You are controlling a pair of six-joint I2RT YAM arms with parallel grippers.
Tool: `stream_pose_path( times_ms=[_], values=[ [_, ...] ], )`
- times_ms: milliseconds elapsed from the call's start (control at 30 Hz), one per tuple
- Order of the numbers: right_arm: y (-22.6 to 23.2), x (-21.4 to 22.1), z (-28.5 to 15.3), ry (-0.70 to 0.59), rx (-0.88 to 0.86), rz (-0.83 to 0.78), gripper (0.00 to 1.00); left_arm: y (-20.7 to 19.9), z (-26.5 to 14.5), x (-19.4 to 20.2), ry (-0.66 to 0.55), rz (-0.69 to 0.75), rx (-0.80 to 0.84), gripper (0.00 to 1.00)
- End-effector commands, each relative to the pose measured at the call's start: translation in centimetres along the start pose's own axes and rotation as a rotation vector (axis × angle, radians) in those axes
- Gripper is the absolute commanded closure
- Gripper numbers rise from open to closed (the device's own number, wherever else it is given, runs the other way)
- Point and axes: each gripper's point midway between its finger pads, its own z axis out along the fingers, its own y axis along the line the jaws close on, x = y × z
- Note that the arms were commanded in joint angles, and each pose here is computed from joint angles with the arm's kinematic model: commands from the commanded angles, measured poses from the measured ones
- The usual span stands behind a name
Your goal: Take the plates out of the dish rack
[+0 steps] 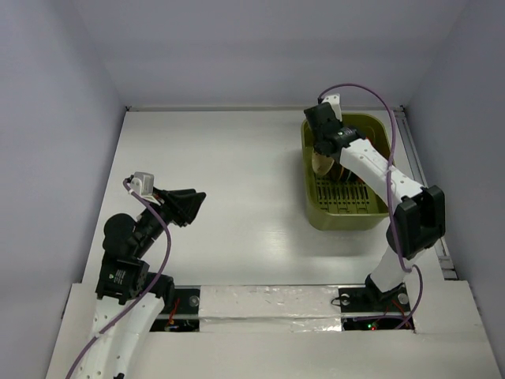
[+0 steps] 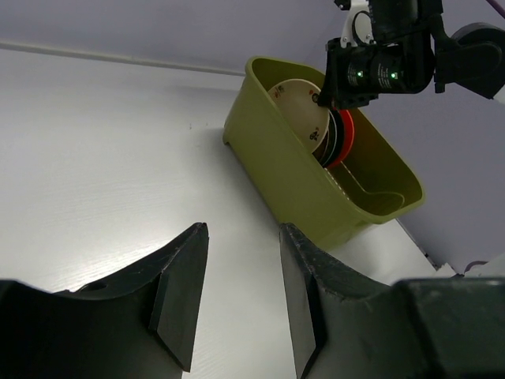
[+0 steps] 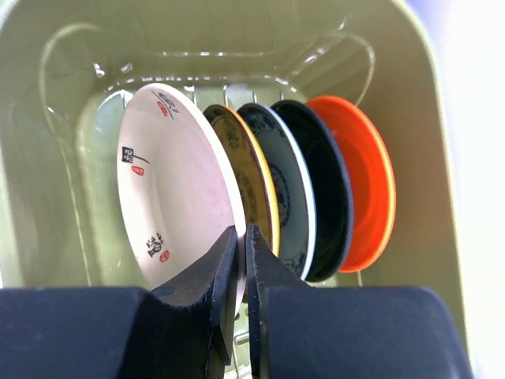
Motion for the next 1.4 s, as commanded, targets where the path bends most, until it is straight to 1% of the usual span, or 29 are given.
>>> stream_pose_path(
  times_ms=[0, 200, 333, 367, 467, 567, 600, 667, 700, 733, 767, 800, 833, 867, 900, 933, 1033, 1067, 1133, 1167, 1267, 1367],
  values=[
    [-3.0, -4.3, -3.7, -0.116, 0.043, 0.07, 0.96, -0.8, -0.1, -0.7, -0.036, 0.019, 0.038, 0.62],
    [-5.4, -6.2, -7.0, -0.184, 0.052, 0.11, 0.99, -0.7, 0.0, -0.7, -0.034, 0.019, 0.038, 0.62],
    [-7.3, -7.7, -10.1, -0.246, 0.035, 0.164, 1.0, -0.7, 0.1, -0.6, -0.031, 0.018, 0.038, 0.62],
    [-7.4, -8.2, -11.6, -0.278, 0.004, 0.184, 1.0, -0.6, 0.1, -0.6, -0.031, 0.017, 0.035, 0.62],
    [-7.0, -9.1, -14.1, -0.326, -0.083, 0.227, 1.0, -0.6, 0.1, -0.7, -0.033, 0.015, 0.032, 0.61],
    [-3.5, -9.8, -16.1, -0.364, -0.248, 0.257, 1.0, -0.5, 0.1, -0.7, -0.03, 0.015, 0.026, 0.6],
    [-1.2, -10.3, -17.3, -0.39, -0.356, 0.264, 1.0, -0.4, 0.1, -0.7, -0.032, 0.015, 0.023, 0.6],
    [2.4, -10.5, -18.1, -0.404, -0.489, 0.296, 1.0, -0.2, 0.1, -0.7, -0.033, 0.014, 0.012, 0.58],
    [5.8, -10.1, -18.9, -0.391, -0.612, 0.275, 1.0, -0.2, 0.1, -0.7, -0.035, 0.012, 0.007, 0.56],
    [7.8, -9.7, -19.2, -0.379, -0.673, 0.27, 1.0, -0.2, 0.1, -0.9, -0.037, 0.013, 0.005, 0.53],
    [10.3, -9.6, -19.9, -0.368, -0.764, 0.286, 1.0, -0.1, 0.1, -0.8, -0.036, 0.011, 0.001, 0.42],
    [13.2, -8.6, -19.2, -0.329, -0.796, 0.258, 1.0, -0.1, 0.1, -0.8, -0.035, 0.014, 0.0, 0.37],
    [15.5, -7.9, -19.9, -0.312, -0.843, 0.239, 1.0, -0.2, 0.1, -0.8, -0.037, 0.015, 0.003, 0.33],
    [17.2, -7.5, -20.1, -0.294, -0.868, 0.236, 1.0, -0.2, 0.0, -0.9, -0.037, 0.016, 0.005, 0.29],
    [18.7, -7.7, -20.5, -0.295, -0.891, 0.234, 1.0, -0.2, 0.0, -0.9, -0.039, 0.016, 0.004, 0.28],
    [21.3, -6.4, -19.3, -0.256, -0.888, 0.206, 1.0, -0.1, 0.0, -0.9, -0.039, 0.015, -0.001, 0.28],
    [24.9, -5.8, -18.9, -0.217, -0.939, 0.208, 1.0, 0.0, 0.0, -0.9, -0.04, 0.015, -0.009, 0.28],
    [26.5, -4.9, -17.8, -0.195, -0.937, 0.202, 1.0, -0.1, -0.1, -1.0, -0.043, 0.016, -0.008, 0.28],
    [27.5, -4.5, -16.6, -0.181, -0.911, 0.199, 1.0, 0.0, -0.1, -1.0, -0.046, 0.017, -0.01, 0.28],
    [28.3, -3.5, -15.4, -0.158, -0.884, 0.185, 1.0, 0.0, -0.1, -1.1, -0.047, 0.019, -0.009, 0.28],
    [29.9, -1.2, -13.5, -0.113, -0.861, 0.153, 1.0, 0.0, 0.0, -0.9, -0.041, 0.017, -0.007, 0.28],
    [30.5, 0.8, -11.8, -0.079, -0.822, 0.133, 1.0, 0.0, 0.0, -0.9, -0.041, 0.016, -0.007, 0.28]
  ],
)
